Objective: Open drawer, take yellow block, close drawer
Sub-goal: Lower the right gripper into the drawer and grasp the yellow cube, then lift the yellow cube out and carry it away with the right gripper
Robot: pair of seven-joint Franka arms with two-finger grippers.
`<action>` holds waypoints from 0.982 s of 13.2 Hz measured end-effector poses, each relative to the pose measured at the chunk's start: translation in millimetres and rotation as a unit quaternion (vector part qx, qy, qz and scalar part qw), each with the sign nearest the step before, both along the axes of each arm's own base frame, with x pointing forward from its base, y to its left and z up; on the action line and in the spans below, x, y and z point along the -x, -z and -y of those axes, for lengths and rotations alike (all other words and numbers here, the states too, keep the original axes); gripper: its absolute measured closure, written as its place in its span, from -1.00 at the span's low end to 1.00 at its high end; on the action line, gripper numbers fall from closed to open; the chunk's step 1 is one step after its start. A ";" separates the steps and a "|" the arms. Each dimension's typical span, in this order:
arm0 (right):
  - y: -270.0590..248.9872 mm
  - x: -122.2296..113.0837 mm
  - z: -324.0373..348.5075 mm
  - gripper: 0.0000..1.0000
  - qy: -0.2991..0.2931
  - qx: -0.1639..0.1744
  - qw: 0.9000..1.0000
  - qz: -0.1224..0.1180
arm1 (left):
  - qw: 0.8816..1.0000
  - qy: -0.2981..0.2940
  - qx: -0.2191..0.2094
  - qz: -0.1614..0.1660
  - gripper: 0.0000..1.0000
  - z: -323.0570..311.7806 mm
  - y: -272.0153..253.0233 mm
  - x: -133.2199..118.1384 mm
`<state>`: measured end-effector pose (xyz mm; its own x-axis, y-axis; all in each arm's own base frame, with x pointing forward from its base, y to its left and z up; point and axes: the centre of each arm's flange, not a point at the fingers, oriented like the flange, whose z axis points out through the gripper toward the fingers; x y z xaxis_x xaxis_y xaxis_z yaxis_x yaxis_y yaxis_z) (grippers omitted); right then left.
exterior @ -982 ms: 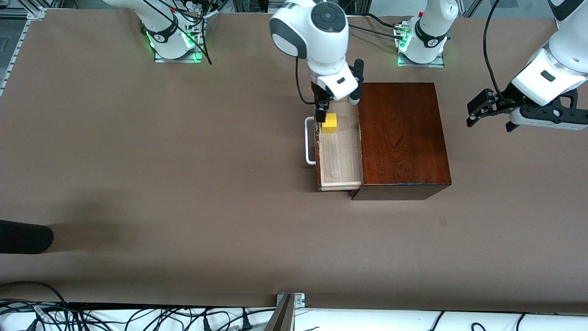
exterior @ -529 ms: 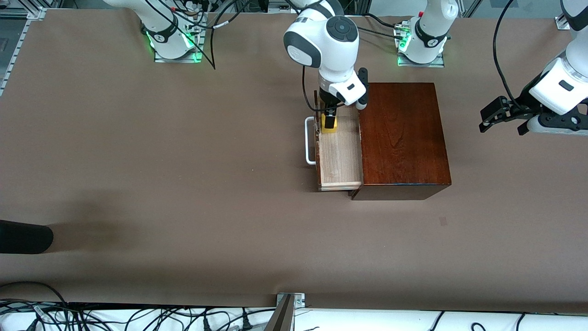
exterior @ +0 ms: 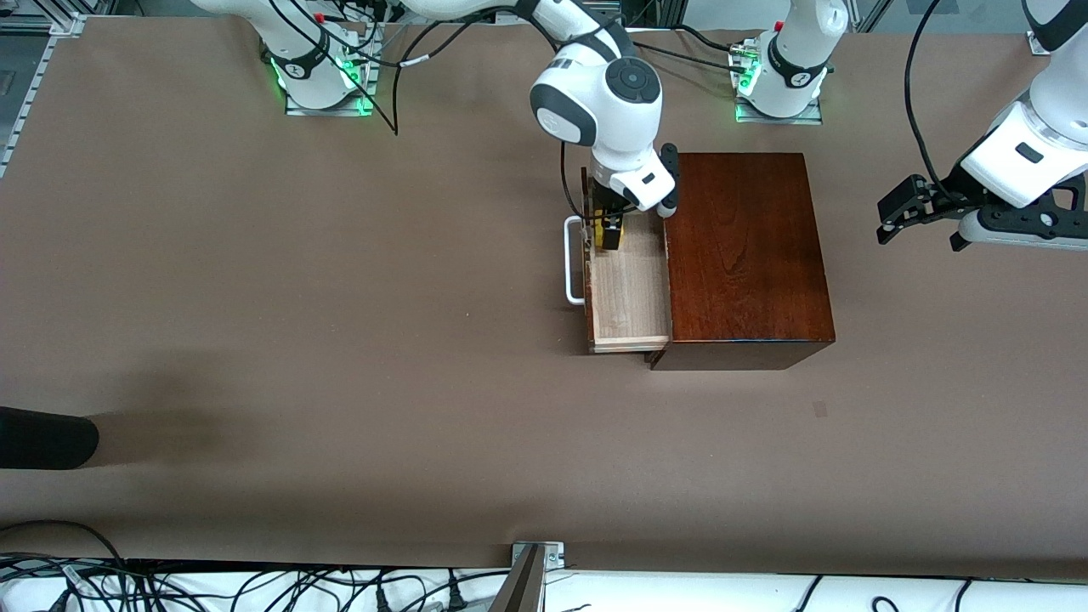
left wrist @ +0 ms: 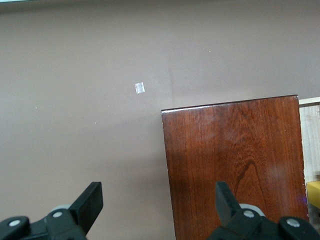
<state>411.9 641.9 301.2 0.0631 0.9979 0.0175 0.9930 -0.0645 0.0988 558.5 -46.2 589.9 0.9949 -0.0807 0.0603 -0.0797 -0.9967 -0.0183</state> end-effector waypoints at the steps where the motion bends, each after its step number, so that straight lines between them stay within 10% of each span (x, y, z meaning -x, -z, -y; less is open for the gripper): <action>1: 2.6 -0.1 -0.1 -0.87 -0.001 0.002 1.000 0.002 | 1.000 0.000 0.000 0.000 -1.00 0.5 0.3 -0.3; 5: -8.5 -7.4 1.2 -0.10 0.002 -0.004 1.000 0.012 | 1.000 0.002 -0.003 0.000 -1.00 1.7 0.4 -0.9; 13: -160.9 -54.0 46.9 -0.11 0.069 -0.021 0.997 0.001 | 1.000 0.005 -0.010 0.001 -1.00 2.1 0.0 -1.1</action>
<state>465.9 595.0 462.1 0.1992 0.9781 0.0597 0.9743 -0.2042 0.0954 559.7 -48.3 589.8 0.9940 -0.0911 0.0608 -0.0888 -0.9953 -0.0392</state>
